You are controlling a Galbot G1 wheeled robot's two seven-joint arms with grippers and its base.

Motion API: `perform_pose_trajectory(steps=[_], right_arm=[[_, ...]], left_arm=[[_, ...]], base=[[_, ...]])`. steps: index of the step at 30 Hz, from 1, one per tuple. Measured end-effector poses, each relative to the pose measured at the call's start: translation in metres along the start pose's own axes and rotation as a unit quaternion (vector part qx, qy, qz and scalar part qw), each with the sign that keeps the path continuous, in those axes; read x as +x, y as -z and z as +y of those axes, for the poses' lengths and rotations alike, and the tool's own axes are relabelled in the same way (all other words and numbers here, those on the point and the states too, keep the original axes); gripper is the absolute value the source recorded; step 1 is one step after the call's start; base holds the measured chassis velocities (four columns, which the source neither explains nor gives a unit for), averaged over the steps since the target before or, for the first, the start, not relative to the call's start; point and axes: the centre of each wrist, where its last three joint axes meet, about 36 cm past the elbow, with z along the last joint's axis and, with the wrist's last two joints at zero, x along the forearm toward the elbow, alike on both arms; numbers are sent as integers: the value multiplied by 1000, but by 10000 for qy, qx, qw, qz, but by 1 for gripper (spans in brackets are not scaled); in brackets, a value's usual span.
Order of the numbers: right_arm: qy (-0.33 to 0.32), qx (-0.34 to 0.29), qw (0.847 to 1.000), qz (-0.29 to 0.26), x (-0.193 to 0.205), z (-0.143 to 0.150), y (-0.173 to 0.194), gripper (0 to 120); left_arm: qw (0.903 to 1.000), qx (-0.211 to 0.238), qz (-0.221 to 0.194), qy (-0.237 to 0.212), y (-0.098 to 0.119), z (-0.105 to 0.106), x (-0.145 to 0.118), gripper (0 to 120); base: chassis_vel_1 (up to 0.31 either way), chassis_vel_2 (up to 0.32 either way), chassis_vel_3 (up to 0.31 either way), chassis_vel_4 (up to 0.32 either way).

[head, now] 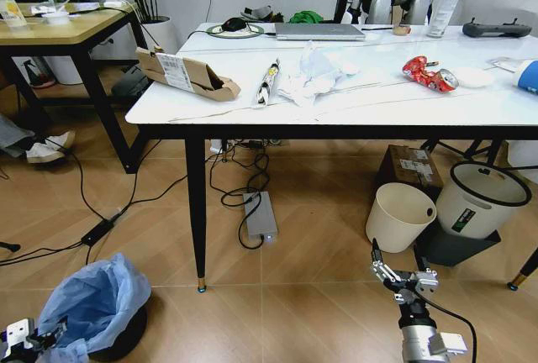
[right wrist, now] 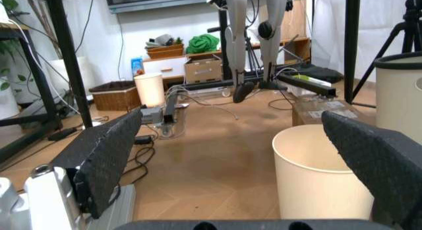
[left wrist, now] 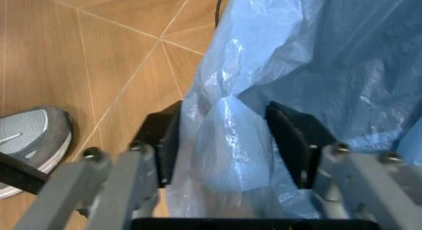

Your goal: Pick up the trash bin and place the trash from the table into it.

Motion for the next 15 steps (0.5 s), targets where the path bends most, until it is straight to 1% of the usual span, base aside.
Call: perform_pose_trajectory(steps=[1,2,5,6,8,9,10,11,13,15], right_arm=[[-2,2,10000,3,0,0,0,100],[-2,2,10000,3,0,0,0,100],[-4,9,10000,7,1,-1,0,100],[-3,14,10000,9,1,-1,0,100],[0,23,10000,12,1,-1,0,100],[0,23,10000,12,1,-1,0,100],[2,29,10000,13,0,-2,0,100],[3,32,10000,12,0,-2,1,100],[9,40,10000,12,-1,-3,1,100],[10,41,10000,9,-1,-3,1,100]], left_arm=[[10000,0,1,2,0,0,0,41],[10000,0,1,2,0,0,0,41],[10000,0,0,2,-2,0,-2,29],[10000,2,-1,-1,-2,-1,-2,23],[10000,7,-3,-8,-2,-2,-3,15],[10000,7,-3,-8,-2,-2,-3,15],[10000,12,-5,-10,-2,-2,-3,10],[10000,14,-5,-12,-2,-2,-3,8],[10000,25,-9,-26,-2,-3,-4,1],[10000,31,-7,-32,-2,-3,-4,1]], base=[[0,0,0,0],[0,0,0,0],[0,0,0,0],[0,0,0,0],[0,0,0,0],[0,0,0,0],[0,0,0,0],[0,0,0,0],[0,0,0,0],[0,0,0,0]])
